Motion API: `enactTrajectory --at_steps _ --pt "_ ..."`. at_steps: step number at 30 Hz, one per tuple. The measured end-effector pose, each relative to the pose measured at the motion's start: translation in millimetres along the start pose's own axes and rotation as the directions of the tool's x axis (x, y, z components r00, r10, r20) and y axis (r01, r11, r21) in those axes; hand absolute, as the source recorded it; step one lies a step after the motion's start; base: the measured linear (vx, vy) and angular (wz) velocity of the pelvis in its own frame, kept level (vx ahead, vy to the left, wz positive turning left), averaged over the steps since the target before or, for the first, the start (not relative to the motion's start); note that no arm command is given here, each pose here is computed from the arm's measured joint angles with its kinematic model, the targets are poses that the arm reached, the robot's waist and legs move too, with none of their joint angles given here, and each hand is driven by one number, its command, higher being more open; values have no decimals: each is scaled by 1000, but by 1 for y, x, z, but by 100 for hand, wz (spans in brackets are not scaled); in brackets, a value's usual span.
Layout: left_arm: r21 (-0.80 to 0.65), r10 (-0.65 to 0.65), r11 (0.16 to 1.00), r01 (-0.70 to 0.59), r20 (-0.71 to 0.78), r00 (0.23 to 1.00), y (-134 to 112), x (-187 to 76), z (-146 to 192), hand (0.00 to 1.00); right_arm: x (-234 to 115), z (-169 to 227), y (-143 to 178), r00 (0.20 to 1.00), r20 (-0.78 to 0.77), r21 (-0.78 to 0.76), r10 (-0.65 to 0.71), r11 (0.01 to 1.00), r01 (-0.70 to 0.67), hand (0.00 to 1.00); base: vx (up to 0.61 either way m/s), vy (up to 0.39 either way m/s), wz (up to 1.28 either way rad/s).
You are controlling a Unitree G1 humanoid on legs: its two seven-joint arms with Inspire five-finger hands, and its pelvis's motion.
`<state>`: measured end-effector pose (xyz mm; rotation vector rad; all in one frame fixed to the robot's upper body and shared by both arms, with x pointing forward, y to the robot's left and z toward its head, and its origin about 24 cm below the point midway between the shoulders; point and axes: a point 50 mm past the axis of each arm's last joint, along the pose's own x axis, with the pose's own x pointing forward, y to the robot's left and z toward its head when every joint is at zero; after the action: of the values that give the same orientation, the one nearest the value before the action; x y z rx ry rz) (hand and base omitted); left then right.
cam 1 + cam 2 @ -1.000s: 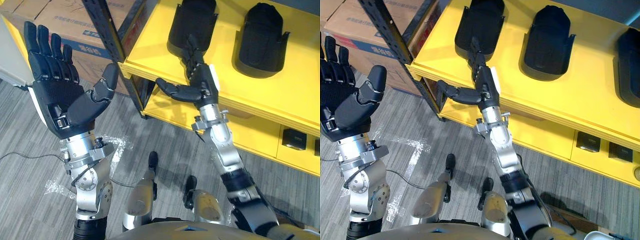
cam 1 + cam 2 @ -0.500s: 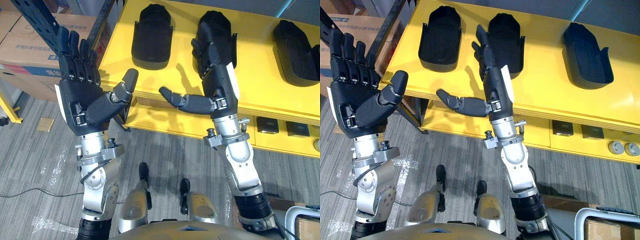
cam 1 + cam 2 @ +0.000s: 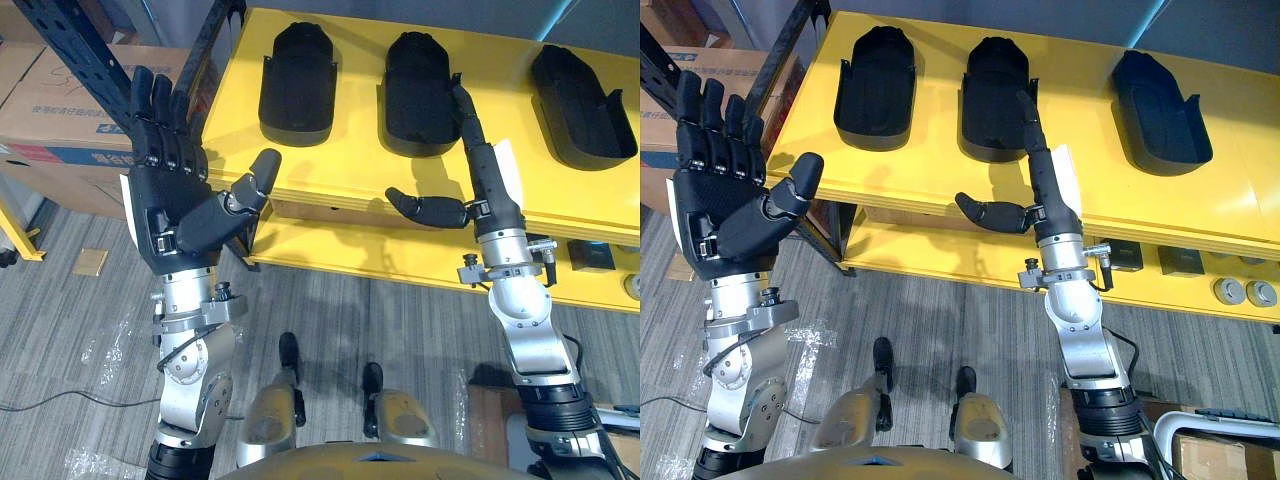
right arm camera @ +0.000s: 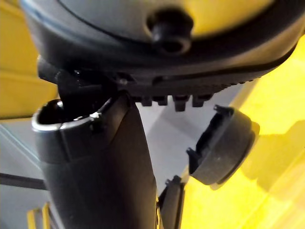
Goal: Walk over and take three plastic housings, then place them on the shelf
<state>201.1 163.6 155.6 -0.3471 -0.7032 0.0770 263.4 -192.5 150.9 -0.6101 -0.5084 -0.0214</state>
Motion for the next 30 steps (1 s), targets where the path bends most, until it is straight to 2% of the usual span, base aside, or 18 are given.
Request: enactTrajectory --at_steps 6,12,14,17,26,30 --pt "4 -31 1000 31 -12 999 1 0 0 100 3 0 -5 995 12 -98 96 991 -94 100 0 0 0" --pt "15 -57 998 58 -78 995 1 -1 -9 100 19 2 -9 993 43 -127 109 987 -103 100 0 0 0" --pt "13 -64 998 65 -87 994 0 -2 -11 100 26 3 -10 990 58 -199 128 973 -114 100 0 0 0" --pt "5 -73 997 74 -93 993 -2 -2 -12 100 30 0 -7 991 56 -275 123 956 -103 100 0 0 0" --pt "-16 -85 996 83 -117 989 -3 -4 -17 100 48 -4 -14 997 41 -289 64 956 -49 100 6 -1 4" --pt "-12 -76 997 75 -145 986 -1 -6 -24 100 55 -15 -14 998 -34 -294 57 953 -65 100 12 -3 2"
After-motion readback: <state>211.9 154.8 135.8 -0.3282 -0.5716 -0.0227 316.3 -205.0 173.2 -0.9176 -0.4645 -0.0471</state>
